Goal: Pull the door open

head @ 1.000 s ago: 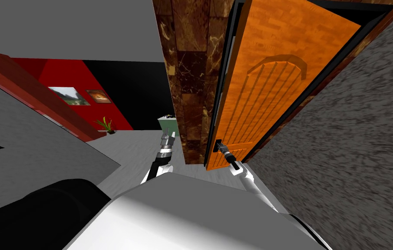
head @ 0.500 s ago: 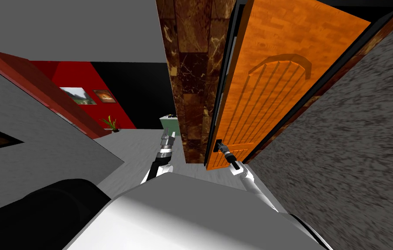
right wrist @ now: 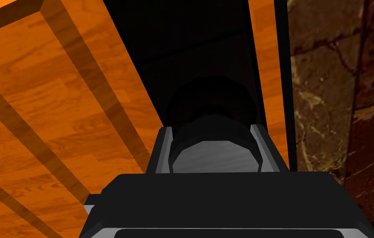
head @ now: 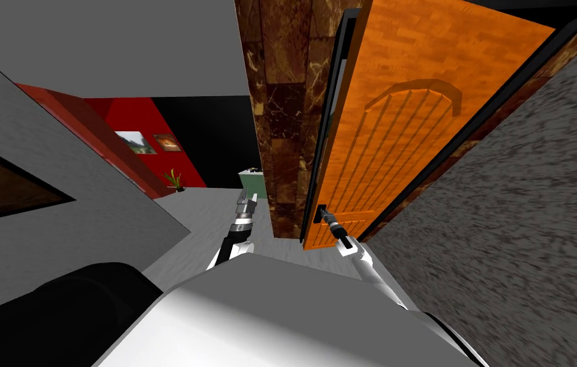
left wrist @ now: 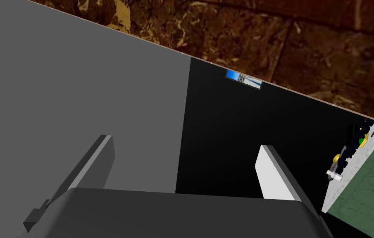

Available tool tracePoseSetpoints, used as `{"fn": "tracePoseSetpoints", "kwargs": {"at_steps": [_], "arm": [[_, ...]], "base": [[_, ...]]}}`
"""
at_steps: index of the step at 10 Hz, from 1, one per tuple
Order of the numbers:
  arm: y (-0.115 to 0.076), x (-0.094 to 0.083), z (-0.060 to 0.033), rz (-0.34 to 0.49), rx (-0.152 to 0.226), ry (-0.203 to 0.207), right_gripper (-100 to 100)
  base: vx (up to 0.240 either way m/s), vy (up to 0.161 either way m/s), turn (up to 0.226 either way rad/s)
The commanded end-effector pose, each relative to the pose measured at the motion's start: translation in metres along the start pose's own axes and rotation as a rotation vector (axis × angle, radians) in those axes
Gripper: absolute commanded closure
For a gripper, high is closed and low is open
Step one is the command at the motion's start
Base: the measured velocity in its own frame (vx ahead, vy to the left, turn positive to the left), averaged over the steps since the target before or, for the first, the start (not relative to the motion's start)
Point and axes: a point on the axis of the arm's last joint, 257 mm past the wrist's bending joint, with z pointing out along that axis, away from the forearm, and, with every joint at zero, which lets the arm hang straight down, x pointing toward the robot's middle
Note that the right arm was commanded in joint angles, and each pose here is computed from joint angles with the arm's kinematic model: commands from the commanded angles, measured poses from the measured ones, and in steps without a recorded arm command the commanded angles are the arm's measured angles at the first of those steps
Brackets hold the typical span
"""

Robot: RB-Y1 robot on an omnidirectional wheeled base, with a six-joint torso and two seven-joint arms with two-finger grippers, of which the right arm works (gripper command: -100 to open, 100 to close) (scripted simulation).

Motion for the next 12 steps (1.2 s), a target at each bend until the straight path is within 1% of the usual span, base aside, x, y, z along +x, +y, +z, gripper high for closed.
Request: {"fn": "tracePoseSetpoints", "kwargs": {"at_steps": [1, 2, 3, 5, 6, 8, 9, 11, 12], "arm": [[0.001, 0.0, 0.0004, 0.076, 0.003, -0.006, 100], [0.0, -0.001, 0.0008, 0.12, 0.008, -0.012, 100], [0.0, -0.001, 0.0008, 0.126, 0.008, -0.012, 100], [-0.003, -0.004, 0.0014, 0.222, 0.018, -0.025, 100], [-0.003, -0.004, 0.0014, 0.228, 0.018, -0.025, 100], [-0.007, -0.006, 0.0021, 0.327, 0.029, -0.039, 100], [-0.007, -0.006, 0.0021, 0.336, 0.028, -0.039, 100], [-0.011, -0.009, 0.0027, 0.439, 0.039, -0.055, 100], [-0.011, -0.009, 0.0027, 0.453, 0.038, -0.056, 100]], "base": [[-0.053, -0.054, 0.094], [-0.065, -0.069, 0.11], [-0.052, -0.048, 0.058], [-0.05, -0.041, 0.092], [-0.047, -0.042, 0.057], [-0.055, -0.046, 0.099], [-0.044, -0.042, 0.061], [-0.054, -0.048, 0.115], [-0.053, -0.052, 0.06]]}}
